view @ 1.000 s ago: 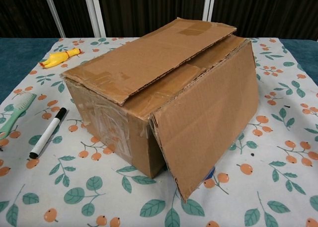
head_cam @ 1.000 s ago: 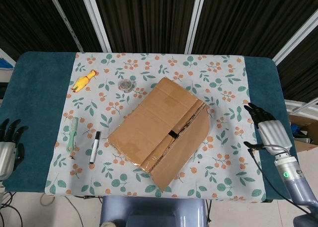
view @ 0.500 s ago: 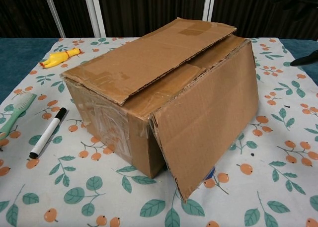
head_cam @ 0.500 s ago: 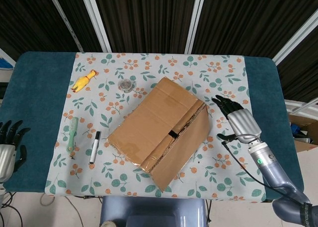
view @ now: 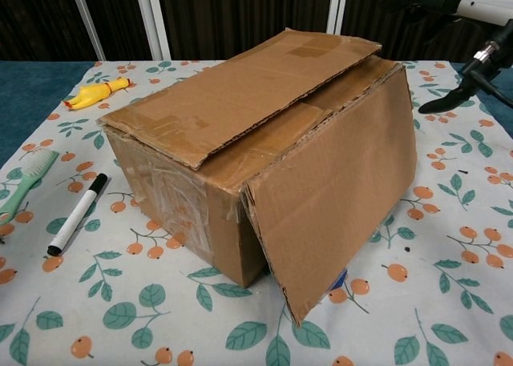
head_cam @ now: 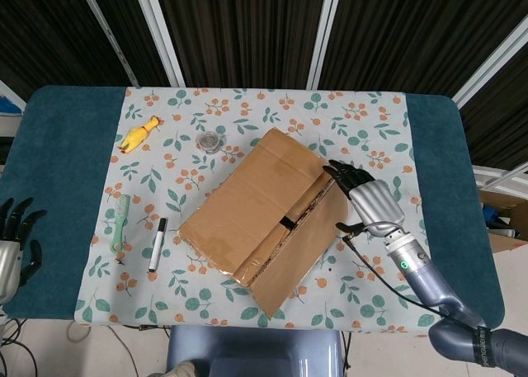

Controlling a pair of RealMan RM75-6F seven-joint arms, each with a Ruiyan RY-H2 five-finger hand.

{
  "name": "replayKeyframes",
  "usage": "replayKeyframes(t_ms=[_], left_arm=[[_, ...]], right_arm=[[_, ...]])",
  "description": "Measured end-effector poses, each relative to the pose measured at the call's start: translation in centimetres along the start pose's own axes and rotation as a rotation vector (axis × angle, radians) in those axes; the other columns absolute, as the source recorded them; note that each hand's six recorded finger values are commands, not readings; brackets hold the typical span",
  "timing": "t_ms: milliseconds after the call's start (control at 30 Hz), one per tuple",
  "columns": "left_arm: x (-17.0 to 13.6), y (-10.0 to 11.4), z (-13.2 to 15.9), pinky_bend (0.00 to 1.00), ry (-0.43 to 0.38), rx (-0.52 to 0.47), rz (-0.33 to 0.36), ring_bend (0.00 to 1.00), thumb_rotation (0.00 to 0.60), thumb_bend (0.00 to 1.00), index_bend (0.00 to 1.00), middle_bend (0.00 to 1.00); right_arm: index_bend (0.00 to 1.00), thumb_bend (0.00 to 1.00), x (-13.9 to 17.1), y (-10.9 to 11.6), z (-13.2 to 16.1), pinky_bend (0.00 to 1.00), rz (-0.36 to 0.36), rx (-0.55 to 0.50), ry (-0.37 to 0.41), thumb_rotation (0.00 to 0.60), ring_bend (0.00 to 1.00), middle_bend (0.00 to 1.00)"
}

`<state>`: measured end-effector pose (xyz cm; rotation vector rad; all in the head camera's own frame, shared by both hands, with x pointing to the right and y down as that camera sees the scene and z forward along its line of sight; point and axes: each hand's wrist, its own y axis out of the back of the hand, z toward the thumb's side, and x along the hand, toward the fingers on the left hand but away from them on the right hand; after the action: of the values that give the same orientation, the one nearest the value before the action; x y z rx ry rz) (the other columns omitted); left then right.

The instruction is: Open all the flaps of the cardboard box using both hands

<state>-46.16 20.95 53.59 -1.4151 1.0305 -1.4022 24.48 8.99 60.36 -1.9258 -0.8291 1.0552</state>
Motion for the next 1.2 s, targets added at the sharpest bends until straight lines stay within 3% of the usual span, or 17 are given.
replayKeyframes(t_ms=[1200], left_arm=[[0.1, -0.1, -0.4, 0.0, 0.024, -0.01, -0.021, 0.02, 0.6, 0.64, 0.21, 0.09]], right_arm=[[0.0, 0.0, -2.8, 0.0, 4.2, 0.18, -0.076, -0.039, 0.023, 0.6, 0.1, 0.07]])
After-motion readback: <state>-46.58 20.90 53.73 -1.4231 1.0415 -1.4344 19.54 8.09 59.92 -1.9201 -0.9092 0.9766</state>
